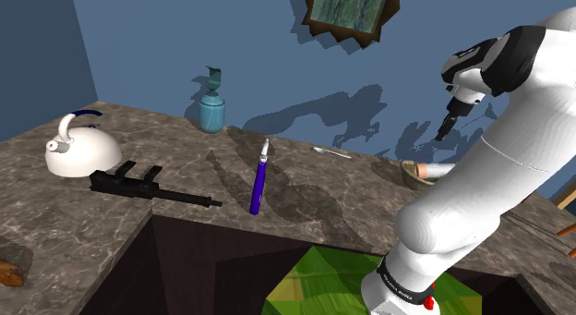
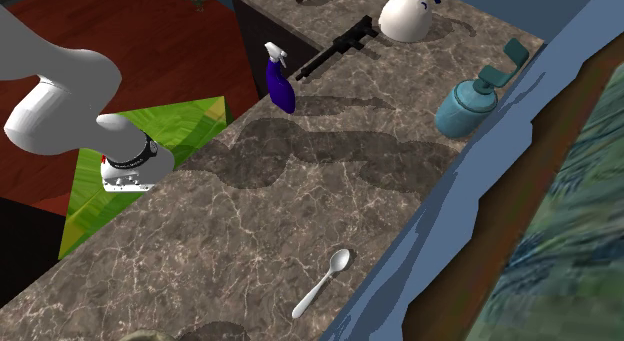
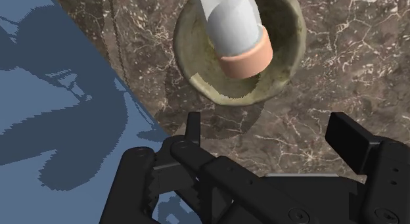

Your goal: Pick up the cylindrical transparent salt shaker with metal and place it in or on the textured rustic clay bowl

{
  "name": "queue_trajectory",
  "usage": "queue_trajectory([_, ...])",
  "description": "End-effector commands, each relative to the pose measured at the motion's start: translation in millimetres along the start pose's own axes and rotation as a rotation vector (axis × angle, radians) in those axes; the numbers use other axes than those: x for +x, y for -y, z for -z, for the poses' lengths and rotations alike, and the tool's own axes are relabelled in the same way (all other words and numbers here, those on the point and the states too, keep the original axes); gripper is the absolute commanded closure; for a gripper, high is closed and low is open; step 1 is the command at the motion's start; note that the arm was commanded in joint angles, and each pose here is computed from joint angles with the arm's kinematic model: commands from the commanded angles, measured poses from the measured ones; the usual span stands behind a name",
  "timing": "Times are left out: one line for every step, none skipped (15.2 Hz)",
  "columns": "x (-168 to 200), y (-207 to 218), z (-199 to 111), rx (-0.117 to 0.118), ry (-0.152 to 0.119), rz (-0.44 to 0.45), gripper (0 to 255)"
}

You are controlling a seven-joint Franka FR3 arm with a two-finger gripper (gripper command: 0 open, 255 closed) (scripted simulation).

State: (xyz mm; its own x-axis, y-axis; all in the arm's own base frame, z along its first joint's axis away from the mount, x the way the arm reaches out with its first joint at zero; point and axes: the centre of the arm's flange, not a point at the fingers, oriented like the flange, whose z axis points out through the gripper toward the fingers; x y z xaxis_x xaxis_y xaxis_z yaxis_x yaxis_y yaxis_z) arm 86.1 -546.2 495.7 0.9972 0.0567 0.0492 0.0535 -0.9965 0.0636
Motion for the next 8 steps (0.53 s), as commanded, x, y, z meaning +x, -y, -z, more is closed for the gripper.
queue_trajectory([0,0,0,0.000,0.000,0.000,0])
queue_trajectory([0,0,13,0.000,0.000,0.000,0])
queue_trajectory([0,0,26,0.000,0.000,0.000,0])
queue_trajectory([0,0,40,0.000,0.000,0.000,0])
queue_trajectory([0,0,50,0.000,0.000,0.000,0])
queue_trajectory([0,0,50,0.000,0.000,0.000,0])
queue_trajectory([0,0,50,0.000,0.000,0.000,0])
queue_trajectory([0,0,50,0.000,0.000,0.000,0])
